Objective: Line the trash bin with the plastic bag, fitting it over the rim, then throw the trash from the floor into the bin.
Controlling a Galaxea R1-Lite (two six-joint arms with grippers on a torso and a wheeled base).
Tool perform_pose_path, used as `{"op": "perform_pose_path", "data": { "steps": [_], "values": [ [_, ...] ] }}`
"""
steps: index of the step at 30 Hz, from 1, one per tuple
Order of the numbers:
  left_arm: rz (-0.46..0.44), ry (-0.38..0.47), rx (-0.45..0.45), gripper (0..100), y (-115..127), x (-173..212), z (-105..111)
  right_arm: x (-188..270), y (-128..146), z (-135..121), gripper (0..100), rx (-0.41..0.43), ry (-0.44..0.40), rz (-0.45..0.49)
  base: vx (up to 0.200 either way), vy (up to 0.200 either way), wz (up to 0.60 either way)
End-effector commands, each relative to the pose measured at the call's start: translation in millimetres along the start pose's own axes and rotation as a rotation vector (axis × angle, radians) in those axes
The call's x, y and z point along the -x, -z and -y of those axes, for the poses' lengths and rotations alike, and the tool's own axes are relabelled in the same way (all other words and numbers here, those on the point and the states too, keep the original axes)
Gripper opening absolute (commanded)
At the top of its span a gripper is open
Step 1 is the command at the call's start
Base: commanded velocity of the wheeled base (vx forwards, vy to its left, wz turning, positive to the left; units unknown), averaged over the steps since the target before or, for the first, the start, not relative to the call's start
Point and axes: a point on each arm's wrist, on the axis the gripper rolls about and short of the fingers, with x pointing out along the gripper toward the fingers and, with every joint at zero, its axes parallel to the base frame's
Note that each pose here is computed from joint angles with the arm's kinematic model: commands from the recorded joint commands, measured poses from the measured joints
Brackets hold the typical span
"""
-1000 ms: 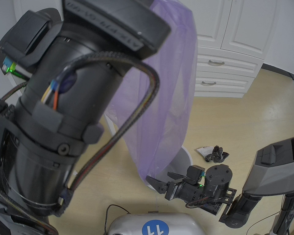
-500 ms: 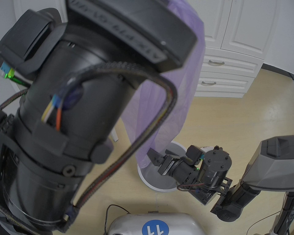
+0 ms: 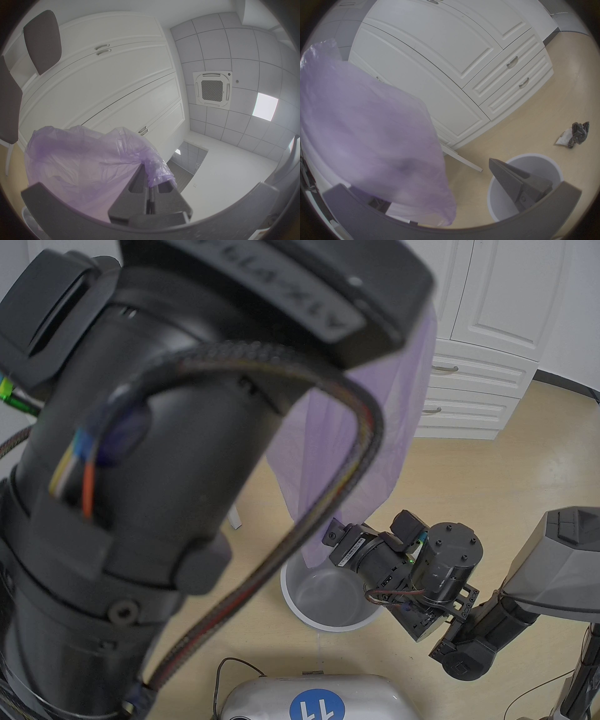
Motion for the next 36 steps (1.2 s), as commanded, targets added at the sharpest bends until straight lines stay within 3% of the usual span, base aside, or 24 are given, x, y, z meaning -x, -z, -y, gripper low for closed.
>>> {"op": "perform_pose_path", "data": {
  "steps": [1,11,12,19,23,28,31,36],
  "values": [
    [0.015,0.006,0.006,0,-7,1,2,-7,12,11,100,0.003,0.018,-0.014,0.000,0.000,0.00],
    [0.009,0.014,0.015,0,-6,2,6,-11,9,17,100,0.008,0.035,0.004,0.000,0.000,0.00],
    [0.009,0.014,0.015,0,-6,2,6,-10,7,16,0,0.009,0.033,0.008,0.000,0.000,0.00],
    [-0.024,-0.014,-0.015,0,6,1,-5,8,-24,2,0,0.002,-0.019,0.038,0.000,0.000,0.00],
    [-0.052,-0.104,-0.126,0,25,-7,-42,12,-47,20,0,0.118,-0.005,0.058,0.000,0.000,0.00],
    [-0.123,-0.226,-0.279,0,40,-11,-91,14,-70,39,0,0.187,0.085,-0.008,0.000,0.000,0.00],
    [-0.186,-0.281,-0.320,0,40,-10,-105,18,-90,37,0,0.227,0.156,-0.080,0.000,0.000,0.00],
    [-0.284,-0.357,-0.361,0,41,-7,-122,23,-121,25,0,0.204,0.234,-0.128,0.000,0.000,0.00]
  ]
}}
